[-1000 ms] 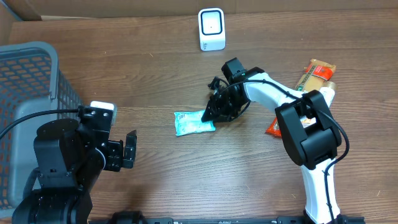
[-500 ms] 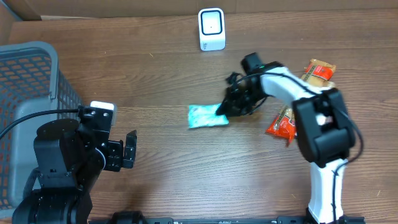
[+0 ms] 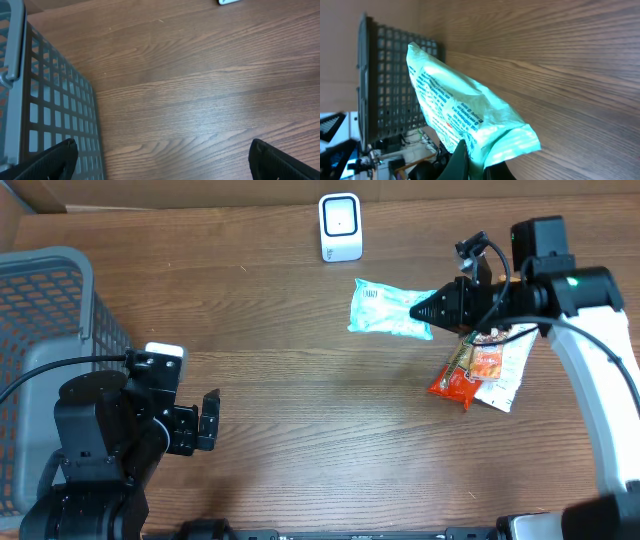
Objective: Scan the item barcode
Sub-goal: 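Raise the teal packet and hold it in front of the scanner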
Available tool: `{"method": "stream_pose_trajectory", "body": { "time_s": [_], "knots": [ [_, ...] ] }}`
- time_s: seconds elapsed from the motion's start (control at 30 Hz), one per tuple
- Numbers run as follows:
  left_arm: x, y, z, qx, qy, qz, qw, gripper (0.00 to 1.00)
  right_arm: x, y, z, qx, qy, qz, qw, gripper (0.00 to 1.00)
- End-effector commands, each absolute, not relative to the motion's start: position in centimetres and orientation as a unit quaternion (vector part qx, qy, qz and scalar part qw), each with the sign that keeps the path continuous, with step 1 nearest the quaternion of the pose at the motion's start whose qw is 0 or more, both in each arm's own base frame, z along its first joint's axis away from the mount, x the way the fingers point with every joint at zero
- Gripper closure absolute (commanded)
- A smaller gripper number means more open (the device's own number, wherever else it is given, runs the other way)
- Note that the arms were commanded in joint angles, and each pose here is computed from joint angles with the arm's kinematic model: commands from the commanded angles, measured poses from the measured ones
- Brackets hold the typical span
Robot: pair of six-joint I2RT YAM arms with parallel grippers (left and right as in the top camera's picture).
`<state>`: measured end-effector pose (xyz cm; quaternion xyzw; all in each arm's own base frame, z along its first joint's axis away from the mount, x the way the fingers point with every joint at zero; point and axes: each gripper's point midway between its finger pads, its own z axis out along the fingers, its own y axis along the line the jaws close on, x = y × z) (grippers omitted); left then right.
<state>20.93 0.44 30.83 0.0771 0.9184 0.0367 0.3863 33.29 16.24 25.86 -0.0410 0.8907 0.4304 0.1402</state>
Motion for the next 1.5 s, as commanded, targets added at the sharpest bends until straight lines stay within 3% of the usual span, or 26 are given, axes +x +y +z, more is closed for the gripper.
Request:
{"method": "stream_pose_trajectory", "body": {
  "time_s": [0.0,0.4,0.8,0.97,1.1,1.33,1.47],
  "knots": [
    [21.0,0.7,31.0,0.084,0.917,0.046,0.388,0.0,31.7,16.4,28.9,-0.08,0.877,0.438,0.18,0.96],
    [21.0,0.7,31.0,0.084,0.917,0.046,0.388,0.0,30.5,16.2,29.9,-0.088,0.88,0.423,0.197,0.96],
    [21.0,0.7,31.0,0.084,0.917,0.046,0.388,0.0,33.1,14.8,29.7,-0.049,0.927,0.268,0.258,0.97],
    [21.0,0.7,31.0,0.084,0.917,0.046,0.388,0.0,36.6,14.2,32.1,-0.035,0.933,0.153,0.323,0.97],
    [21.0,0.7,31.0,0.084,0.917,0.046,0.388,0.0,41.3,14.1,34.1,-0.033,0.922,-0.005,0.386,0.97],
    [21.0,0.7,31.0,0.084,0.917,0.046,0.388,0.0,49.2,14.8,32.9,-0.09,0.842,-0.287,0.448,0.96],
    [21.0,0.7,31.0,0.084,0.917,0.046,0.388,0.0,54.1,17.6,30.2,-0.204,0.794,-0.368,0.439,0.96]
  ]
}}
